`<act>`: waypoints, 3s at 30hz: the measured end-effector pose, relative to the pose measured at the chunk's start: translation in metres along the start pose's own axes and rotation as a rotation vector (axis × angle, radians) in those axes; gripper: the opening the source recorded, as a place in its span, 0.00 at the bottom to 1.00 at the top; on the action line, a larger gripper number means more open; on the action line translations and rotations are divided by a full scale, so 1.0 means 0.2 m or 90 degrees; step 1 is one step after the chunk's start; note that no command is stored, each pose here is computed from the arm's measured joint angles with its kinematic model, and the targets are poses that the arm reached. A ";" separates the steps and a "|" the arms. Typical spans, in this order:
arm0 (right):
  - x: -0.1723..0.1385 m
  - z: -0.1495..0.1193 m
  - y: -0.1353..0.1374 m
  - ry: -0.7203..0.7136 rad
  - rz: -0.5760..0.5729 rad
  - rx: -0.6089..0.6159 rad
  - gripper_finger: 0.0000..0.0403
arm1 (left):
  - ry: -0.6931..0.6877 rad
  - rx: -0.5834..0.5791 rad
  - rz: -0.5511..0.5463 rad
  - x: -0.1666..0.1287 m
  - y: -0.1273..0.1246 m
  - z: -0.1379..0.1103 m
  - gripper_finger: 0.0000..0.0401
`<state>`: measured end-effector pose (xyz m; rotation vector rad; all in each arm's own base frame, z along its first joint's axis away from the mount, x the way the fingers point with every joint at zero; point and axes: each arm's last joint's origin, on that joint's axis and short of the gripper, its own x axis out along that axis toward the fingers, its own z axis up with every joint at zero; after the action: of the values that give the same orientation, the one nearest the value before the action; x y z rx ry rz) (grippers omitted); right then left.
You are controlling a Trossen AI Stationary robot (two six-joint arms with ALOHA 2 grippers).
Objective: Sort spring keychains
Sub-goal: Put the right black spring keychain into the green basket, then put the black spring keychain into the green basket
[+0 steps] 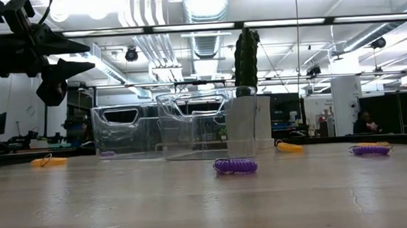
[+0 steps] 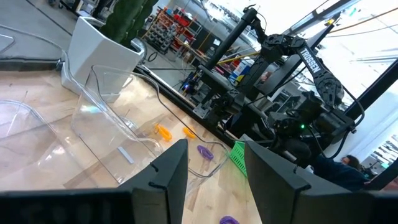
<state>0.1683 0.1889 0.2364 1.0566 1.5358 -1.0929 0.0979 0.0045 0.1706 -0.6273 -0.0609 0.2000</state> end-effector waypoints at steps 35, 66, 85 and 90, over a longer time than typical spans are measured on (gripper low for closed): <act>-0.01 0.04 0.04 -0.194 0.145 -0.010 0.26 | -0.360 -0.098 -0.426 -0.17 -0.21 0.30 0.38; -0.01 0.03 0.05 -0.182 0.165 -0.014 0.25 | 0.390 0.021 -0.058 0.04 -0.57 0.66 0.38; -0.30 0.17 0.01 -0.602 0.425 -0.107 0.17 | 0.614 -0.116 0.241 0.04 -0.43 0.37 0.38; -0.44 0.28 -0.11 -0.651 0.412 -0.184 0.16 | 0.554 -0.101 0.294 0.02 -0.46 0.33 0.38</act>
<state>0.1745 0.1191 0.3173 0.5490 0.4453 -0.7133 0.1088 -0.0305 0.2782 -0.8367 0.9219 0.3534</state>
